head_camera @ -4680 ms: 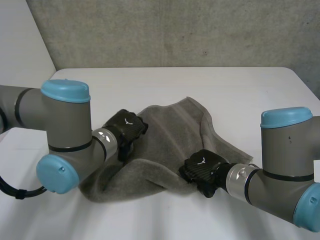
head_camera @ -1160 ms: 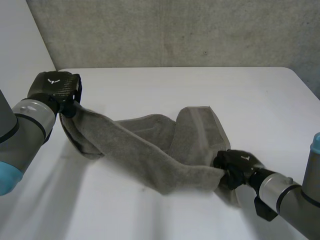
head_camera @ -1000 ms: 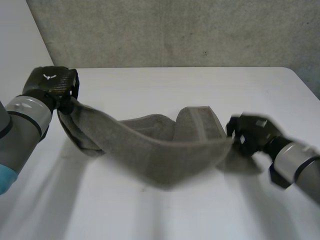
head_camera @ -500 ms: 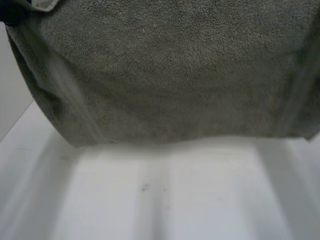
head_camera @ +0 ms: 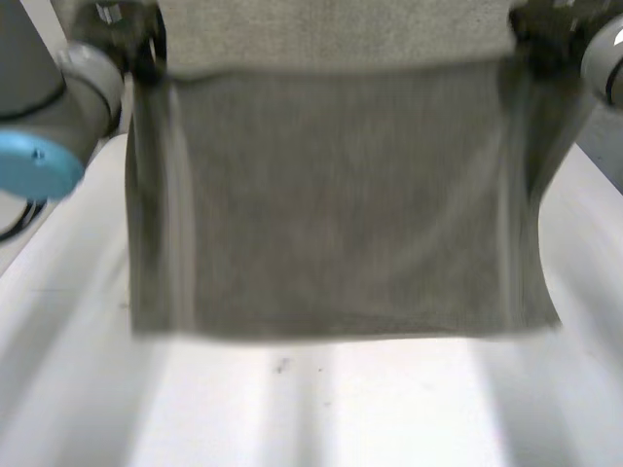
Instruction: Fold the towel.
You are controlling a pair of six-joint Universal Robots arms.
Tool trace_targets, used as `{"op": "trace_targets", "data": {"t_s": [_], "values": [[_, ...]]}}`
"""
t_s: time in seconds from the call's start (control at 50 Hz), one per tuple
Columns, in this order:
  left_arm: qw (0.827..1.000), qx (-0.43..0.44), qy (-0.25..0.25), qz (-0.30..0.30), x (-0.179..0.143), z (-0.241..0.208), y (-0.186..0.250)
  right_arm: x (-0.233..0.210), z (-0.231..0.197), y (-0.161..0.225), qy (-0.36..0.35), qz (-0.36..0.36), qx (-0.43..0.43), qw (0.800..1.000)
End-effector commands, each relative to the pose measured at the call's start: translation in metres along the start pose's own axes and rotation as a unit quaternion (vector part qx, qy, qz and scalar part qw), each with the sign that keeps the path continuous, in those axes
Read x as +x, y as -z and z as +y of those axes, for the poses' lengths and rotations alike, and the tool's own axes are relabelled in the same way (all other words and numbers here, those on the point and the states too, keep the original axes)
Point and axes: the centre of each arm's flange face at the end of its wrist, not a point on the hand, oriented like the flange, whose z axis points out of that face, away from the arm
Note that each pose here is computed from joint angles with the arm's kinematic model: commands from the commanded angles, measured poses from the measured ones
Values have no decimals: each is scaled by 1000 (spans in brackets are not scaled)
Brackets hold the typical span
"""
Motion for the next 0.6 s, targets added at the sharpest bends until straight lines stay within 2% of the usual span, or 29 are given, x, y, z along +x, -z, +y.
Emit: {"op": "trace_targets", "data": {"t_s": [0.02,0.08,0.12,0.2,0.24,0.26,0.3,0.32,0.36,0.38,0.42,0.44,0.48,0.5,0.52,0.56,0.58,0.6], "values": [[972,214,93,-19,-20,-110,-7,47,-87,-3,18,150,232,961],[966,227,121,-14,-22,-119,-4,56,-104,5,3,155,267,951],[966,222,135,-12,-22,-117,-4,55,-105,6,-2,149,265,953],[970,178,167,-10,-25,-90,-12,45,-92,3,-5,114,236,965],[973,149,174,-9,-23,-74,-14,27,-68,-1,-16,63,185,981],[973,149,174,-9,-23,-74,-14,27,-68,-1,-16,63,185,981],[981,83,177,-3,-20,-36,-18,6,-38,-4,-30,9,122,992],[981,83,177,-3,-20,-35,-18,6,-38,-4,-30,9,122,992],[984,13,175,18,-9,8,-17,-21,2,-7,-34,-44,53,997],[984,13,175,19,-9,8,-17,-21,3,-7,-34,-45,53,997],[983,-49,170,40,3,53,-11,-51,47,-5,-14,-98,-12,995],[983,-49,170,40,3,54,-11,-51,48,-5,-14,-98,-12,995],[984,-81,150,49,12,98,-4,-81,91,1,21,-142,-62,988],[984,-81,150,49,12,98,-4,-93,110,4,35,-155,-78,984],[986,-90,133,51,16,120,0,-93,110,4,36,-155,-78,984],[989,-96,94,59,22,156,7,-112,144,7,62,-170,-100,978],[989,-96,94,59,22,156,7,-112,144,8,62,-170,-100,978],[991,-95,72,61,24,168,10,-120,156,10,64,-178,-111,976]]}}
